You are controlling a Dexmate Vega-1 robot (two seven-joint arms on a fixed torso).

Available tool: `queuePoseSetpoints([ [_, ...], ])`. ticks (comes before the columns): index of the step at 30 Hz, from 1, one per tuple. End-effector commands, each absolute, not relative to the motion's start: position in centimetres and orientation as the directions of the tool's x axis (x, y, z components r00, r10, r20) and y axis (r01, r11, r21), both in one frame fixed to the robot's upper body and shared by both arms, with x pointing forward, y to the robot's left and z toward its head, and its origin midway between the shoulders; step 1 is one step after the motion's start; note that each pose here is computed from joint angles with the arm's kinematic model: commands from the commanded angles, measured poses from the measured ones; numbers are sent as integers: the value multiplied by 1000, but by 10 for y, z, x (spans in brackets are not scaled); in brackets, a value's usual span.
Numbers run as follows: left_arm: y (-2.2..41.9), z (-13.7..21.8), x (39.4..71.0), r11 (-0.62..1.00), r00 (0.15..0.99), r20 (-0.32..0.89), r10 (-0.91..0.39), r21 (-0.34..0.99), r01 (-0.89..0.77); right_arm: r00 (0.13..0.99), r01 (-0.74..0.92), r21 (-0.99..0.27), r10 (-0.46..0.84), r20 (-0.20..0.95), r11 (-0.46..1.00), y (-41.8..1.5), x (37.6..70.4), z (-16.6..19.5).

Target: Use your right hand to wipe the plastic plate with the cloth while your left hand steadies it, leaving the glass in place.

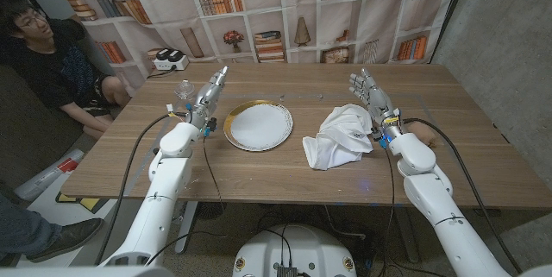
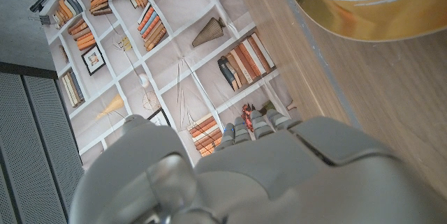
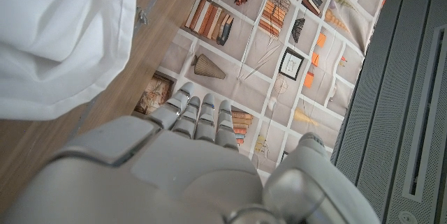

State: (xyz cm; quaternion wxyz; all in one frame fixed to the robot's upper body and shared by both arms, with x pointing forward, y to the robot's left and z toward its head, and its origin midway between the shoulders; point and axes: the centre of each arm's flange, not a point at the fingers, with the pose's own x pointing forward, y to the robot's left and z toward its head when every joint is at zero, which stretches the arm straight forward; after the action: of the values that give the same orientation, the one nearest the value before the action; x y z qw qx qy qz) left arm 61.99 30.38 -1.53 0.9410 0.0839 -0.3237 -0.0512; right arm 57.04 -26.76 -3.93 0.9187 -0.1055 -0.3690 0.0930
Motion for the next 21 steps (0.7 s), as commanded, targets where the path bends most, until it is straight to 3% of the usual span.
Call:
queuePoseSetpoints([
  [1, 301, -8, 616, 967, 782, 608, -139, 254, -25, 707, -41, -335, 264, 656, 941, -267, 551, -45],
  [21, 285, -8, 617, 948, 784, 596, -174, 317, -30, 714, 99, -469, 266, 648, 877, -266, 522, -48],
])
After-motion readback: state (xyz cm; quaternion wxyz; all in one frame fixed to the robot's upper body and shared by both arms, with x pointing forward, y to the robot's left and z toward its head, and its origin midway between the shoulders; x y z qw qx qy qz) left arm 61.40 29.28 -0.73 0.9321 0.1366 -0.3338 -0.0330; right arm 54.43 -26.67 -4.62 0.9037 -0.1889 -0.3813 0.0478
